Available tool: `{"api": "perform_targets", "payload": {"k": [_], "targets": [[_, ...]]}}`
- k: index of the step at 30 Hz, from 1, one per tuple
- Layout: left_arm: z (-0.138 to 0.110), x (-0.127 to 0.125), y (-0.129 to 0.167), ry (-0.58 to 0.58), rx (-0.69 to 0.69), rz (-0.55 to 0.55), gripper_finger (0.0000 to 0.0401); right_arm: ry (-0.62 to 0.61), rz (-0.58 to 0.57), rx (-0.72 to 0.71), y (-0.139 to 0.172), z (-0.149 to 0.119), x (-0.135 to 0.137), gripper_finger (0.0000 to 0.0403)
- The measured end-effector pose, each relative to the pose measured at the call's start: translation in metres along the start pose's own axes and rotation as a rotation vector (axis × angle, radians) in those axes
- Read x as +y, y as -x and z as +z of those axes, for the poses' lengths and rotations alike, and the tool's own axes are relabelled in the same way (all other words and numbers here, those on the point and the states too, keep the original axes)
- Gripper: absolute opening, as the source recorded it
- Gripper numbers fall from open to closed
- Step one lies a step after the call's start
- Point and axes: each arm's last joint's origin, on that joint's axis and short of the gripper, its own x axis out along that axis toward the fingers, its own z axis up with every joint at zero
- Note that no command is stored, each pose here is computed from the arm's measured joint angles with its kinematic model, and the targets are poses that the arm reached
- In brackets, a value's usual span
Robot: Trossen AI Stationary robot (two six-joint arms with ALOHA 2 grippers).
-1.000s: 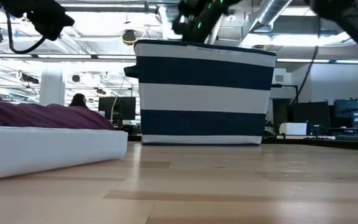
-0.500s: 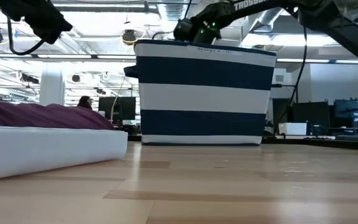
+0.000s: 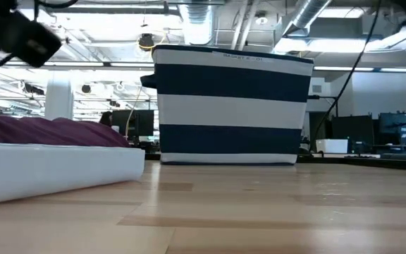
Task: Pick & place medical supplies in basket/bin
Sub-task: Put the red bandage into the blue bin
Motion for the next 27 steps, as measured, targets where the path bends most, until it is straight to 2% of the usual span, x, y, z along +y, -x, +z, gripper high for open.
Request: {"api": "perform_targets", "payload": {"k": [4, 8, 12, 16, 18, 21, 27], "targets": [[-0.006, -0.016, -0.023, 0.024, 0.165, -0.143, 0.0114, 0.039, 0.060, -0.120, 0.033, 0.023, 0.035, 0.0221], [-0.023, -0.038, -0.047, -0.032, 0.356, -0.233, 0.0114, 0.057, 0.087, -0.161, 0.055, 0.034, 0.066, 0.0219], [-0.047, -0.050, -0.065, -0.194, 0.523, -0.154, 0.0114, 0.084, 0.094, -0.164, 0.059, 0.038, 0.091, 0.0219], [-0.057, -0.058, -0.077, -0.389, 0.522, -0.035, 0.0114, 0.105, 0.066, -0.141, 0.053, 0.039, 0.111, 0.0218], [-0.056, -0.063, -0.081, -0.451, 0.527, -0.007, 0.0114, 0.113, 0.048, -0.122, 0.049, 0.038, 0.117, 0.0217], [-0.053, -0.070, -0.083, -0.492, 0.519, 0.026, 0.0114, 0.119, 0.022, -0.105, 0.046, 0.037, 0.121, 0.0217], [-0.055, -0.070, -0.089, -0.491, 0.510, 0.086, 0.0117, 0.114, -0.011, -0.092, 0.042, 0.035, 0.117, 0.0215]]}}
